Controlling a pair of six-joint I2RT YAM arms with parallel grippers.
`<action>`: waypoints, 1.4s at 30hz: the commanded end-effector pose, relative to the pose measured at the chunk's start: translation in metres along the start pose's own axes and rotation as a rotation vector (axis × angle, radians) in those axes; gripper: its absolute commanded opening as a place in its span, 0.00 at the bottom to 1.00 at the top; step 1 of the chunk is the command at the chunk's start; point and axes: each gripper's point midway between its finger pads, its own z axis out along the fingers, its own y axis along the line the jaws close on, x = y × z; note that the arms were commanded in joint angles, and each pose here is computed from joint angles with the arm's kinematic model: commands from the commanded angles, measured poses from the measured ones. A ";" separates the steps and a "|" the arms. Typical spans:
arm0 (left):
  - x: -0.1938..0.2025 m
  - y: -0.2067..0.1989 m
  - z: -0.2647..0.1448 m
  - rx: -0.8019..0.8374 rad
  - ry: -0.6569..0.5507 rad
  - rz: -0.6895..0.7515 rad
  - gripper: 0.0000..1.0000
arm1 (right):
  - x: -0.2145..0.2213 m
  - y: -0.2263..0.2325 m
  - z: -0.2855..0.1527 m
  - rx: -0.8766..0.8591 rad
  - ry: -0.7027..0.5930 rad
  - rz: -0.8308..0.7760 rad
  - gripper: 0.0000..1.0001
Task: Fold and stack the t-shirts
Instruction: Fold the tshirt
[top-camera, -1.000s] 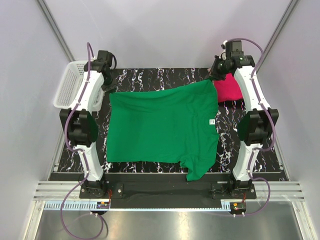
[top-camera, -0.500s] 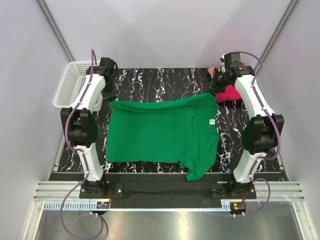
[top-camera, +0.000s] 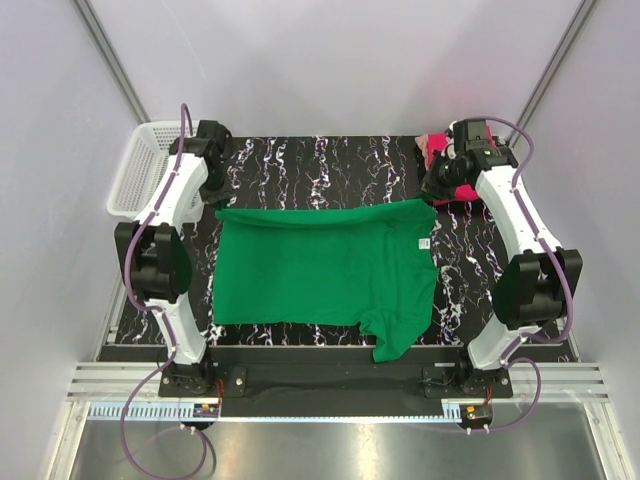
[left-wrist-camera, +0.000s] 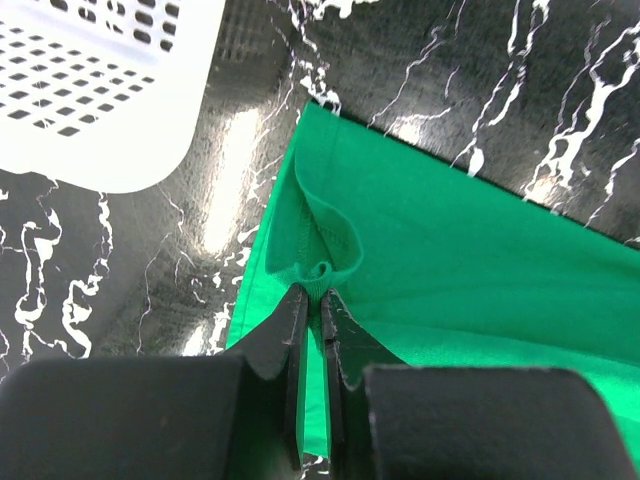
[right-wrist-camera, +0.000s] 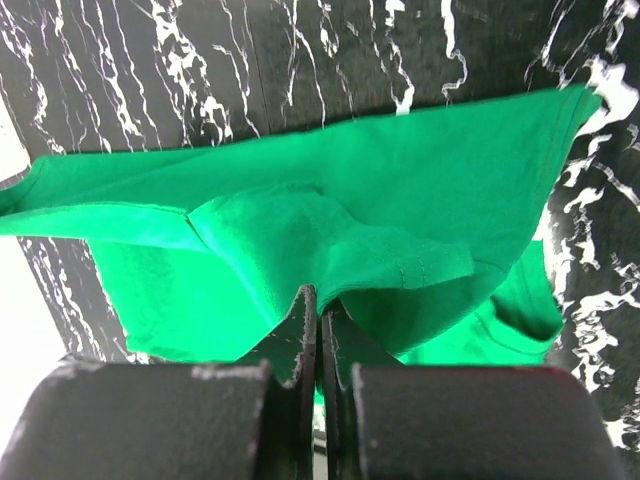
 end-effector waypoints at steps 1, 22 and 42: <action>-0.001 0.001 -0.016 0.026 -0.029 0.022 0.00 | 0.010 0.011 -0.013 -0.044 0.000 0.005 0.00; 0.047 -0.020 -0.021 0.160 0.143 -0.033 0.00 | 0.035 0.015 -0.007 -0.078 0.103 0.099 0.00; 0.060 -0.003 -0.009 0.027 0.162 -0.141 0.00 | 0.083 -0.023 0.007 0.044 0.183 0.181 0.00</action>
